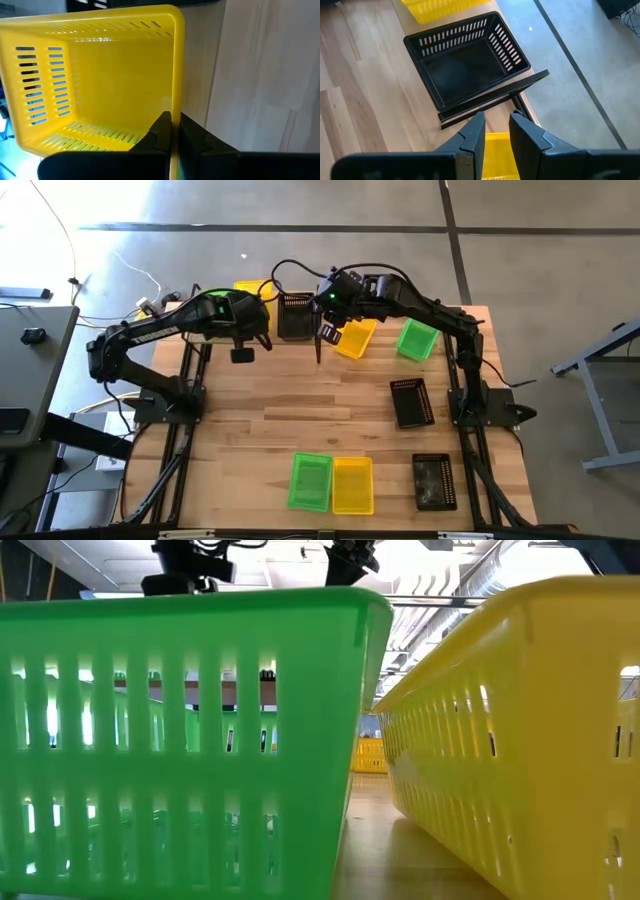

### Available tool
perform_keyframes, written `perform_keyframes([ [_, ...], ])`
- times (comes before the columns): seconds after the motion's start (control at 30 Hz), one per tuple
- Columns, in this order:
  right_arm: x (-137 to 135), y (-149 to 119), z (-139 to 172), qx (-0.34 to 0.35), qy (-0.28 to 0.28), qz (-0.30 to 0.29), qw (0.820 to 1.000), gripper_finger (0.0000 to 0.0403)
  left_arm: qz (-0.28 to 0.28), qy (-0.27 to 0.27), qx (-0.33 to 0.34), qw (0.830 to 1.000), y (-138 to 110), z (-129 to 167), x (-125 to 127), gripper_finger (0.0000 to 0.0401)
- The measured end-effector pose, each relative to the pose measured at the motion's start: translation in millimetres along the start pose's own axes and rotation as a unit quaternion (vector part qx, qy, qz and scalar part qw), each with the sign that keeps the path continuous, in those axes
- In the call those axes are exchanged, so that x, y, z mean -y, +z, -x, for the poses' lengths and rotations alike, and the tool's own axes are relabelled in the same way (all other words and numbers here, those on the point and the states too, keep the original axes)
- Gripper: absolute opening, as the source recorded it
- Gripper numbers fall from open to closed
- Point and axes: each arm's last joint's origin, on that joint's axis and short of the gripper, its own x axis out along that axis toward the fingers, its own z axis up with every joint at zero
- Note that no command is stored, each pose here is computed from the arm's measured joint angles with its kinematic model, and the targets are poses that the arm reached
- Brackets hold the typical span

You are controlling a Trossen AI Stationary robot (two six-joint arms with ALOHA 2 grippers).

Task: Stack baskets on shelf by color
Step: Put the bottom left yellow bin on the shelf

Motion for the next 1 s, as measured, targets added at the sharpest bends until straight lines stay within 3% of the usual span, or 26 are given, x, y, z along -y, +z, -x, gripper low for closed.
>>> perform_keyframes([
  [0.4, 0, 0, 0, 0.000, 0.000, 0.000, 1.000, 0.0073, -0.027, -0.031, -0.028, 0.999, 8, -16, 3, 0.0001],
  [0.83, 0, -2, 0, -0.008, 0.000, 0.003, 1.000, 0.0073, -0.021, -0.061, -0.043, 0.997, 6, -26, -3, 0.0002],
  [1.0, 0, -2, 0, -0.008, 0.000, 0.002, 1.000, 0.0073, -0.019, -0.061, -0.046, 0.997, 5, -26, -4, 0.0023],
])
